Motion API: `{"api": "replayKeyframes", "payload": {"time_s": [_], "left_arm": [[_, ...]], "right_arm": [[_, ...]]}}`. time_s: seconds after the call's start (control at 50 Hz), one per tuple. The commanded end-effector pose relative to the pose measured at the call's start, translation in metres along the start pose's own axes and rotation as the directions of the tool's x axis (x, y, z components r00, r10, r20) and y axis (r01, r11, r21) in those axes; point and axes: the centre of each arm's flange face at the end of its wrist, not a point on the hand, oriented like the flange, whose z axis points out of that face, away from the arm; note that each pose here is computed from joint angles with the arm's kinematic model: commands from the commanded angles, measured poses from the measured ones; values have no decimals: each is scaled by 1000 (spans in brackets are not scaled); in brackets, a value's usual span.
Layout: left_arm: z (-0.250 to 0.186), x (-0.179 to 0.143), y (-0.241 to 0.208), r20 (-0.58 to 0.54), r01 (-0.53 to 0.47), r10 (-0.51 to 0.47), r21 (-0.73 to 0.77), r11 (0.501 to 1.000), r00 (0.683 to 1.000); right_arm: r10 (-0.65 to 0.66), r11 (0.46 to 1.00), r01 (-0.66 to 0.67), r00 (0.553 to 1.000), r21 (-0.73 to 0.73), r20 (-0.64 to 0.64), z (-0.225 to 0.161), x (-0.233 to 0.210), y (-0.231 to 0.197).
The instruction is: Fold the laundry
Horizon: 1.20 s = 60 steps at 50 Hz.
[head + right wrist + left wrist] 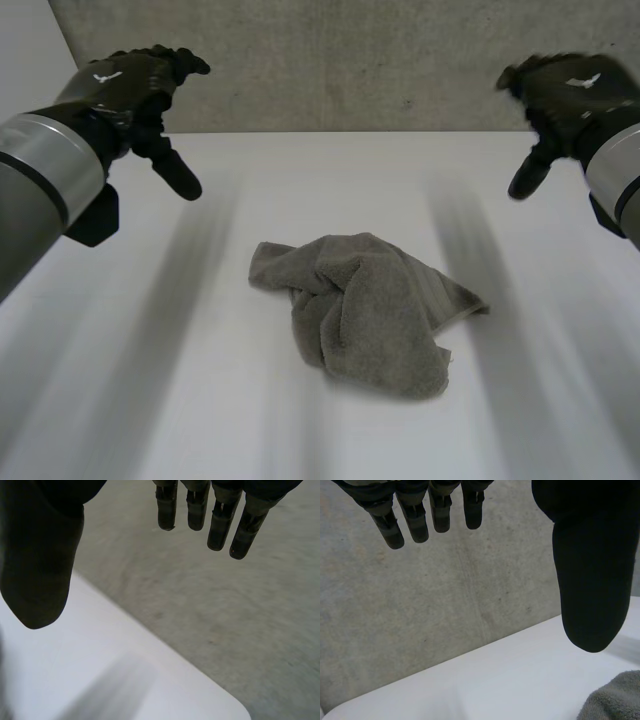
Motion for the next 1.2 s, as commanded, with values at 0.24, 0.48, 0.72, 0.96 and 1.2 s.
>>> {"api": "replayKeyframes", "payload": {"time_s": [0.24, 0.48, 0.72, 0.96, 1.2], "left_arm": [[63, 96, 138, -372, -189, 127, -135, 973, 919], [61, 91, 206, -434, -402, 278, -227, 887, 857], [3, 38, 155, -225, -384, 322, -340, 858, 919], [-93, 30, 164, -312, -419, 300, -451, 788, 901], [-71, 33, 135, -299, -398, 302, -350, 848, 905]], "right_arm": [[-238, 963, 255, 956, -88, 172, -6, -12, 15], [-240, 962, 258, 954, -86, 178, -6, -13, 16], [-235, 960, 259, 952, -109, 195, -6, -16, 23], [-210, 955, 258, 936, -146, 283, -8, -29, 35], [-144, 936, 257, 902, -239, 407, -14, -41, 52]]}}
